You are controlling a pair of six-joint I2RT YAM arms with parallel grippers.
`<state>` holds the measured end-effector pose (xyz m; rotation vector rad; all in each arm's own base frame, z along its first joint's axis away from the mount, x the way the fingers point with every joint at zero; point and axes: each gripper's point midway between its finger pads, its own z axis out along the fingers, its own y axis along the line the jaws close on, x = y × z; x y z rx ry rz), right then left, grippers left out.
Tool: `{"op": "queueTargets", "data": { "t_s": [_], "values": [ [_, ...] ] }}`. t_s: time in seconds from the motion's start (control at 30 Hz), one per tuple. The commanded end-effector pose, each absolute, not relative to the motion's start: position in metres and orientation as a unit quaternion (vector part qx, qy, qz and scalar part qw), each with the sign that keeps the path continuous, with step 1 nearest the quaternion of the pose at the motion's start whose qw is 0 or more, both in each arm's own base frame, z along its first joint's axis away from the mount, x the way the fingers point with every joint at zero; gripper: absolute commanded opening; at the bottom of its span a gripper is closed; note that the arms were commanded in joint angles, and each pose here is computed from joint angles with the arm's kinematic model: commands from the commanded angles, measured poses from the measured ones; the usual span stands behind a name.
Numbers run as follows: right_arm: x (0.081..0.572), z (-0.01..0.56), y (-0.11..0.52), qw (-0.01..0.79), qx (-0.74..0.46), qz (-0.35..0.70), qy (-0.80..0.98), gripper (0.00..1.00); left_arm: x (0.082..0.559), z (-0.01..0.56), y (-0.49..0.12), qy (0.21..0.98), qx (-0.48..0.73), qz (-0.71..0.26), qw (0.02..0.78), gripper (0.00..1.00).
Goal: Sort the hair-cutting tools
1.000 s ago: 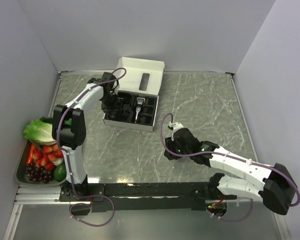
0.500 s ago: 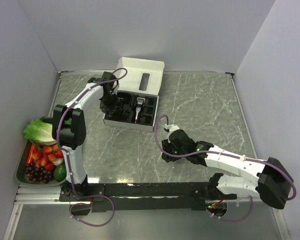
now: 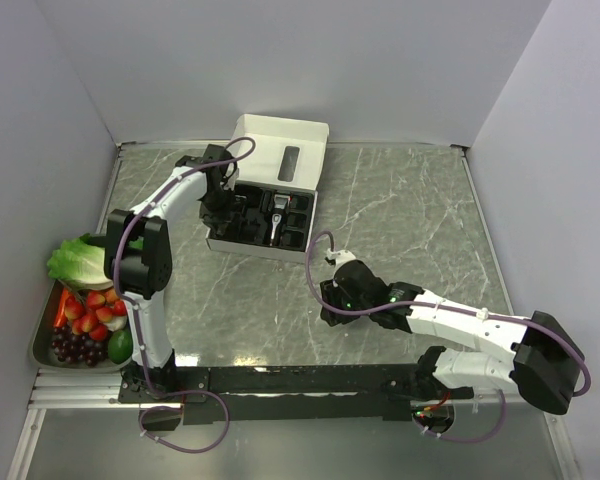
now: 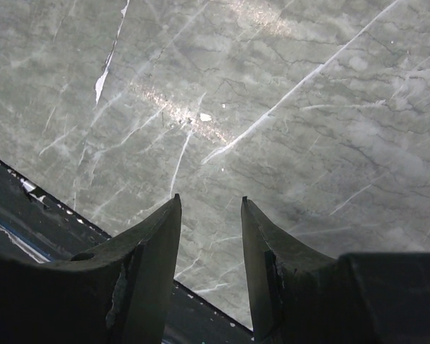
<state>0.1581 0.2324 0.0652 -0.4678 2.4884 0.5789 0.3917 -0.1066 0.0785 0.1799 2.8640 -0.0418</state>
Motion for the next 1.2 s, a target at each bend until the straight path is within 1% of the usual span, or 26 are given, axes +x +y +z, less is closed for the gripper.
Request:
{"op": "queueTargets", "data": {
  "t_s": [0.0,0.33,0.43,0.5,0.73,1.17],
  "values": [
    [0.168,0.086,0.248,0.295,-0.168,0.235,0.911,0.47,0.392,0.096,-0.11,0.984,0.072,-0.026,0.16,0.17],
    [0.167,0.085,0.249,0.296,-0.17,0.235,0.91,0.49,0.386,0.095,-0.113,0.985,0.073,-0.032,0.155,0.19],
    [0.166,0.084,0.248,0.294,-0.169,0.234,0.911,0.49,0.387,0.099,-0.114,0.984,0.071,-0.033,0.158,0.21],
    [0.166,0.082,0.248,0.293,-0.167,0.234,0.912,0.49,0.389,0.101,-0.109,0.984,0.068,-0.019,0.164,0.26],
    [0.165,0.078,0.249,0.288,-0.169,0.234,0.913,0.5,0.389,0.109,-0.109,0.982,0.066,-0.02,0.176,0.3],
    [0.163,0.077,0.249,0.288,-0.17,0.234,0.913,0.5,0.389,0.099,-0.107,0.983,0.067,-0.015,0.167,0.31]
  ]
}}
